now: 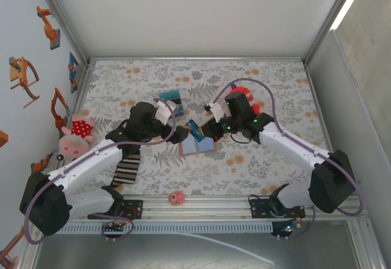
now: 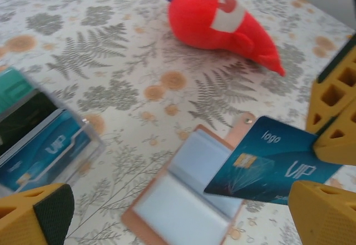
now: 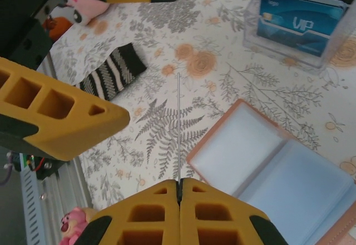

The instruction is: Take the credit cards out of the card holder

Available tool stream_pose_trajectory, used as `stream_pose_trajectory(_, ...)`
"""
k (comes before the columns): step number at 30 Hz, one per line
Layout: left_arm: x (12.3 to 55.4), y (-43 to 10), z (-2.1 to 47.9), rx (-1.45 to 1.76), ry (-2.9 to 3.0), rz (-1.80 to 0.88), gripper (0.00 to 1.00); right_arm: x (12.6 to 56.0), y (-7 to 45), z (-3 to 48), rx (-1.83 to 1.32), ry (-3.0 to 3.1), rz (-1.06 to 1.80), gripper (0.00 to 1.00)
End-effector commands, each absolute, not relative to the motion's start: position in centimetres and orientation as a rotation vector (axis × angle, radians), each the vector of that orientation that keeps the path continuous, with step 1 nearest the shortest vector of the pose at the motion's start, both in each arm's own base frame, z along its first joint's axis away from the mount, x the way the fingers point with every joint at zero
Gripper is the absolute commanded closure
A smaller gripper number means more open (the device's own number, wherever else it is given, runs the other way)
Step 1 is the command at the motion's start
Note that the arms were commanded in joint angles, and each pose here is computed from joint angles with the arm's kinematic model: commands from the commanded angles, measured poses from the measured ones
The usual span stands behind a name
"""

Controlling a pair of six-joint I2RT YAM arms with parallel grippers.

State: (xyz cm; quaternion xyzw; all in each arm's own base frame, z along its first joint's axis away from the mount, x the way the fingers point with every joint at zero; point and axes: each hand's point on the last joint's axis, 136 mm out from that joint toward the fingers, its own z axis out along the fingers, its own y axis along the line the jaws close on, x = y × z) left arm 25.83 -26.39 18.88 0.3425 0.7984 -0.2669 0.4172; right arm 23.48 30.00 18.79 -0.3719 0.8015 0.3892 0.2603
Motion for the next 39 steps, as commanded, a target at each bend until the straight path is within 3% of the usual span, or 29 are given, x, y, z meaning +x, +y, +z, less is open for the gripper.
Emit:
stream_pose_trajectory(1, 23.8, -28.3, 20.5, 1.050, 1.906, -0.812, 0.02, 21.4, 30.2, 20.6, -1.179, 2.067, 1.095, 1.00)
stream_pose_trajectory(9, 21.2, -29.6, 20.6, 1.214, 1.856, -0.958, 0.14, 19.3, 30.0, 21.5, -1.320, 1.998, 1.143, 1.00)
stream_pose_trajectory(13, 20.0, -29.8, 20.5, 1.273, 1.838, -1.018, 0.34, 18.4, 29.9, 22.0, -1.385, 1.950, 1.172, 1.00)
stream_pose_trajectory(15, 19.5, -29.9, 20.5, 1.297, 1.834, -1.050, 0.35, 18.1, 29.9, 22.3, -1.407, 1.933, 1.185, 1.00)
stream_pose_trajectory(22, 18.1, -30.1, 20.5, 1.362, 1.830, -1.140, 0.92, 18.1, 30.3, 22.8, -1.431, 1.905, 1.204, 1.00)
stream_pose_trajectory(24, 18.1, -30.2, 20.6, 1.364, 1.823, -1.149, 1.00, 18.3, 30.3, 22.7, -1.429, 1.911, 1.200, 1.00)
stream_pose_trajectory(26, 18.0, -30.2, 20.6, 1.363, 1.822, -1.152, 1.00, 18.6, 30.3, 22.5, -1.415, 1.926, 1.179, 0.97)
stream_pose_trajectory(30, 18.0, -29.7, 21.1, 1.332, 1.802, -1.145, 1.00, 19.9, 29.9, 22.2, -1.330, 1.961, 1.116, 0.68)
stream_pose_trajectory(39, 20.0, -27.9, 24.4, 1.006, 1.707, -1.062, 1.00, 22.5, 28.6, 23.3, -1.019, 1.913, 1.079, 0.54)
